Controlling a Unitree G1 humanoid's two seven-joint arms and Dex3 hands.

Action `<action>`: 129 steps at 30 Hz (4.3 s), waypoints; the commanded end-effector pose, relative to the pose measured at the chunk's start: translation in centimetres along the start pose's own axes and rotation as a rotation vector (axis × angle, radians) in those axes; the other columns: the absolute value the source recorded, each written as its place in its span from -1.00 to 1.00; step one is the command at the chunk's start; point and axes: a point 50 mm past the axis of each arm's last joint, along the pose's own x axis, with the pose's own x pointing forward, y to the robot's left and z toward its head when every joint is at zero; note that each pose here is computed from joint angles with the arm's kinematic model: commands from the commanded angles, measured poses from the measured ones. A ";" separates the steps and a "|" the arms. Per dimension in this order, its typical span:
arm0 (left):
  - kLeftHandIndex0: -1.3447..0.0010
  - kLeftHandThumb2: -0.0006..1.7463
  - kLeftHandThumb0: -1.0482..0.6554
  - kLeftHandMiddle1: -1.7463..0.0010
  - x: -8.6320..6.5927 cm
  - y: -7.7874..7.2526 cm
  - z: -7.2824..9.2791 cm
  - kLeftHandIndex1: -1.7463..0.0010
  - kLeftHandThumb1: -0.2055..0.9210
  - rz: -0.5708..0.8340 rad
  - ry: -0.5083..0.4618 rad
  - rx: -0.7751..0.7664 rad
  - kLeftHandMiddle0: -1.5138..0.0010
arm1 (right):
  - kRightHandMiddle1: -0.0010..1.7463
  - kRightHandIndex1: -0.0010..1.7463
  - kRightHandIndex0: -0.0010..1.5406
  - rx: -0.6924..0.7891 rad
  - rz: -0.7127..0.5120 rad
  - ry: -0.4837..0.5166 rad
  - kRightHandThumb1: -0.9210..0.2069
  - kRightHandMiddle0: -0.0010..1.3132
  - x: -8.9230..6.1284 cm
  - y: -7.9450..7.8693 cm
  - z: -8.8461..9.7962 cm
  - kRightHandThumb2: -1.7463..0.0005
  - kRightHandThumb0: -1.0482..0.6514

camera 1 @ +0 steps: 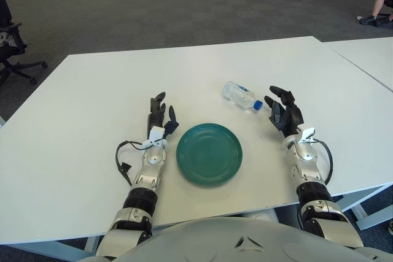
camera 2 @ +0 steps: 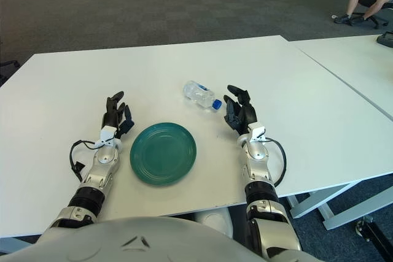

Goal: Put the bottle into the plate.

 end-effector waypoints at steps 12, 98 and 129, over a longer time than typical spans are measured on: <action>1.00 -0.01 -0.72 0.98 -0.4 1.7 -1.6 0.02 1.00 -0.011 0.007 0.070 0.42 | -0.05 -0.81 -0.50 0.022 0.015 -0.040 -1.00 -1.00 0.4 -0.2 1.3 0.17 -0.53; 1.00 -0.05 -0.66 0.99 -0.5 1.0 -1.5 0.05 1.00 0.034 -0.043 0.012 0.46 | -0.40 -0.94 -0.63 -1.058 0.312 -0.354 -1.00 -1.00 13.1 13.1 12.6 0.49 -0.75; 1.00 -0.03 -0.63 1.00 0.2 2.5 0.1 0.08 1.00 0.076 -0.088 0.000 0.47 | -0.55 -0.98 -0.68 -1.206 0.214 -0.193 -1.00 -1.00 14.6 11.1 12.8 0.58 -0.81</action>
